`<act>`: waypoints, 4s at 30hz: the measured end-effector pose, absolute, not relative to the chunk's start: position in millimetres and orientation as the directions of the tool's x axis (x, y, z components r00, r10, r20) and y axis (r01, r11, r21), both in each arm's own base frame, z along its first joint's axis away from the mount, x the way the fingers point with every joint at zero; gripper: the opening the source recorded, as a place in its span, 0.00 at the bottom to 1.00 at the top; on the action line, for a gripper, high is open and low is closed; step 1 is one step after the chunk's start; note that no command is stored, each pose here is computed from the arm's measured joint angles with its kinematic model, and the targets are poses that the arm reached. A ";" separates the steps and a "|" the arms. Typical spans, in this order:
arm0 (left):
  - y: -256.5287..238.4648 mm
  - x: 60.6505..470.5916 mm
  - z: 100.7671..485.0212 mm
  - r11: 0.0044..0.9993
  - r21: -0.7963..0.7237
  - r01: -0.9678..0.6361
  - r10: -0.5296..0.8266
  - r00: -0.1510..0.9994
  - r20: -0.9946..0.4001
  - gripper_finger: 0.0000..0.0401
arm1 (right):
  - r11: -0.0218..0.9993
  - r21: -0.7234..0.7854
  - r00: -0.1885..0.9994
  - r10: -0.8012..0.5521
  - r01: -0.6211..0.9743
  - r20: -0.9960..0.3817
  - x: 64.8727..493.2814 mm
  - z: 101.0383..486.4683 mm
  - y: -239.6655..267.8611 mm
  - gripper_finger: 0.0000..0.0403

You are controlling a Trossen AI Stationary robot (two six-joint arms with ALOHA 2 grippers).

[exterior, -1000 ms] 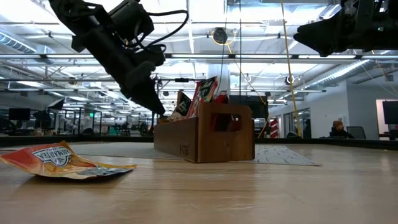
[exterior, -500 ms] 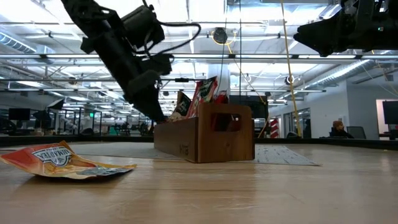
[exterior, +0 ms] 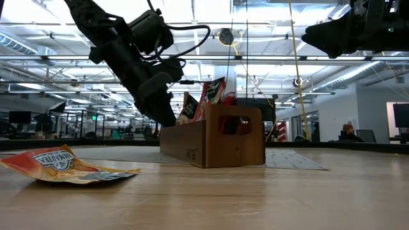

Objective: Pick & Place Tea
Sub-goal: Put the yellow tea bag into the wooden organizer, then adjust the wooden organizer

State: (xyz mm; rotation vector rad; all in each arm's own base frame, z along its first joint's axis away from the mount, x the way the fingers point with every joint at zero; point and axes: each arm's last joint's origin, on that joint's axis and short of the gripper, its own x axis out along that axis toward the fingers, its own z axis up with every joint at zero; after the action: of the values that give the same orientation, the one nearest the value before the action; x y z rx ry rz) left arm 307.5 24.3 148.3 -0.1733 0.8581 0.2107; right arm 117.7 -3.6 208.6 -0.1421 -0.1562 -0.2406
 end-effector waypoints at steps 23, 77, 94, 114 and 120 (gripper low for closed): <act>22.9 295.5 158.5 0.963 -0.054 -0.263 0.118 0.596 -0.794 0.01 | 0.961 -0.121 0.959 -0.226 0.248 0.170 117.7 208.5 -3.6 0.46; -99.4 320.4 114.2 0.915 -0.074 0.396 -0.342 0.666 -0.663 0.01 | 0.961 -0.121 0.959 -0.226 0.248 0.171 117.6 208.6 -3.6 0.46; -79.5 341.8 132.2 0.967 0.161 0.196 -0.104 0.886 -0.453 0.02 | 0.961 -0.121 0.959 -0.226 0.248 0.171 117.6 208.6 -3.6 0.46; -105.4 332.6 130.5 0.920 0.305 0.248 -0.081 0.879 -0.470 0.01 | 0.961 -0.121 0.959 -0.226 0.248 0.171 117.6 208.6 -3.6 0.46; -104.0 330.5 126.5 0.903 0.331 0.276 -0.073 0.855 -0.513 0.01 | 0.961 -0.121 0.959 -0.226 0.248 0.171 117.6 208.5 -3.6 0.46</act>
State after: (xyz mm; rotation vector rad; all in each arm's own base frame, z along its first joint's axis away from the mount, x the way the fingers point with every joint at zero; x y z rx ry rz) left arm 330.5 -104.0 126.5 0.4087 0.5152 -0.1890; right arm 117.6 -3.6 208.5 -0.1421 -0.1563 -0.2408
